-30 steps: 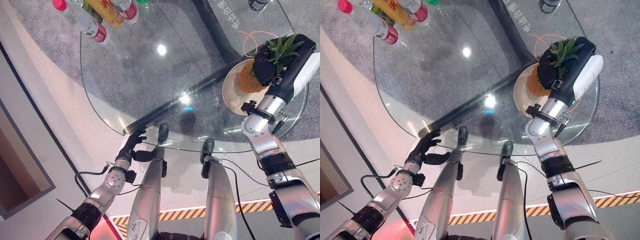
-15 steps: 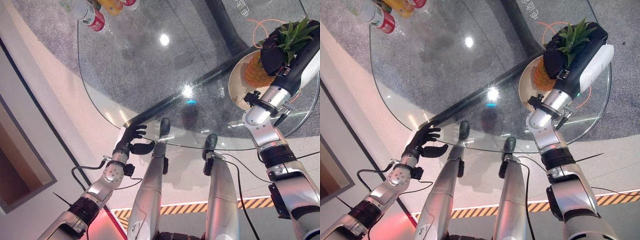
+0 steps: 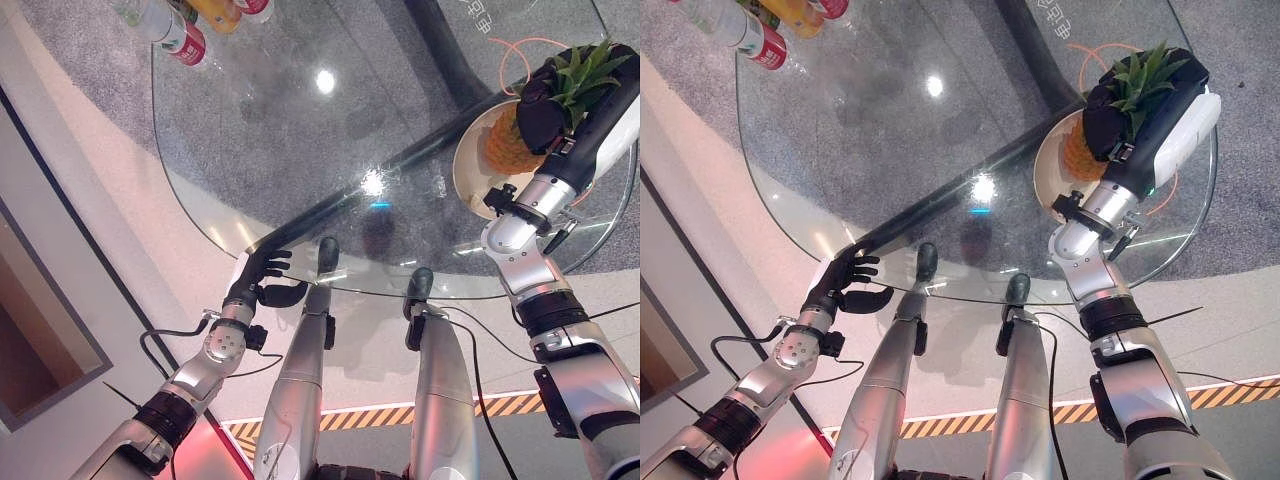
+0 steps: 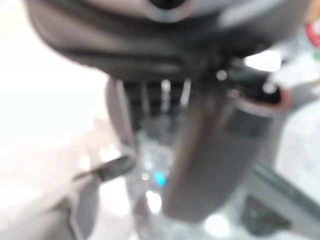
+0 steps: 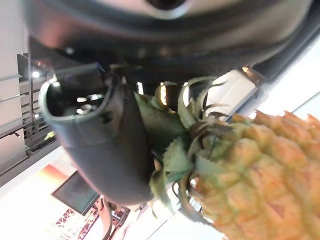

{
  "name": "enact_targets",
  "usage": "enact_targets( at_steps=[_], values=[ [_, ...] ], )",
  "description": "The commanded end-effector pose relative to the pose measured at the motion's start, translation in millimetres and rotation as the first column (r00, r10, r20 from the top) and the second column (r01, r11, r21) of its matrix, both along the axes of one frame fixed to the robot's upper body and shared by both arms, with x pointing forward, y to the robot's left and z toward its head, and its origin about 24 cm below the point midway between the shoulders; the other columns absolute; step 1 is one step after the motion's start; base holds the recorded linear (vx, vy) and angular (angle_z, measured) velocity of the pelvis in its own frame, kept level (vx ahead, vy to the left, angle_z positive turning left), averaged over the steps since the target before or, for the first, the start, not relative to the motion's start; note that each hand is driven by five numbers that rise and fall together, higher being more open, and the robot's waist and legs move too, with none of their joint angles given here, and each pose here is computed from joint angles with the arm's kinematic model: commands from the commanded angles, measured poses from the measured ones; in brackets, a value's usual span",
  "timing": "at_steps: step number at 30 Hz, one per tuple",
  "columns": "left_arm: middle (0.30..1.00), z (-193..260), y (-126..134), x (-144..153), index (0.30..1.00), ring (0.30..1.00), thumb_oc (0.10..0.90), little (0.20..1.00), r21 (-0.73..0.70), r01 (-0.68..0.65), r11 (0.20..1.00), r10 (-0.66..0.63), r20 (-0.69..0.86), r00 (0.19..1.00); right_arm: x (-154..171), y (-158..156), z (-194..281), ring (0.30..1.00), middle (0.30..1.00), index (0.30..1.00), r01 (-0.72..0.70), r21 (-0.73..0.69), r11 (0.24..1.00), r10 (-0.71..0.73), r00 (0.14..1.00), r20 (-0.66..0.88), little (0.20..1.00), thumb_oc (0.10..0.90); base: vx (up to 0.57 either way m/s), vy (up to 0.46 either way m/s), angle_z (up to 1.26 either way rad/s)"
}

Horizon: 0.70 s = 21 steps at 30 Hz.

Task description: Pick up the fruit to the plate

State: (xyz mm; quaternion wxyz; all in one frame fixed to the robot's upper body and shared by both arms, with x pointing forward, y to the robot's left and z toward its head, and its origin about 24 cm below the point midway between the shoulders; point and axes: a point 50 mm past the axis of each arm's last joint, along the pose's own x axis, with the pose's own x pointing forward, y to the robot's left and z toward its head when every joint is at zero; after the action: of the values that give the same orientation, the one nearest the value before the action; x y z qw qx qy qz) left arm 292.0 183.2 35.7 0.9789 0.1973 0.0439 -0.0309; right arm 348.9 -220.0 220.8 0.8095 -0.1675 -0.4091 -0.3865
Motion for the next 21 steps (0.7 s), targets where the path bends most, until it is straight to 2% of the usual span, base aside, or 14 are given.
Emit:
enact_targets(
  at_steps=[1,9,21],
  values=[
    [0.900,2,-32,-2,0.900,0.900,0.800,0.900,-0.054,0.111,0.992,-0.110,0.020,0.994,-5,8,-9,0.900,0.900,0.900,-0.059,-0.043,0.997,0.058,0.998,-0.019,0.900,0.800,-0.04,0.000,-0.01],
    [0.900,-1,-29,-3,0.900,0.900,0.800,0.900,-0.057,0.096,0.994,-0.096,0.013,0.995,-13,20,-9,0.900,0.900,0.900,-0.131,-0.057,0.990,0.131,0.991,-0.002,0.900,0.800,-0.01,0.000,0.00],
    [0.900,-13,-21,-9,0.900,0.900,0.800,0.900,-0.050,0.066,0.997,-0.067,-0.024,0.997,-28,21,1,0.900,0.900,0.900,-0.131,-0.061,0.989,0.135,0.988,0.076,0.900,0.800,0.00,0.000,-0.01]
  ],
)
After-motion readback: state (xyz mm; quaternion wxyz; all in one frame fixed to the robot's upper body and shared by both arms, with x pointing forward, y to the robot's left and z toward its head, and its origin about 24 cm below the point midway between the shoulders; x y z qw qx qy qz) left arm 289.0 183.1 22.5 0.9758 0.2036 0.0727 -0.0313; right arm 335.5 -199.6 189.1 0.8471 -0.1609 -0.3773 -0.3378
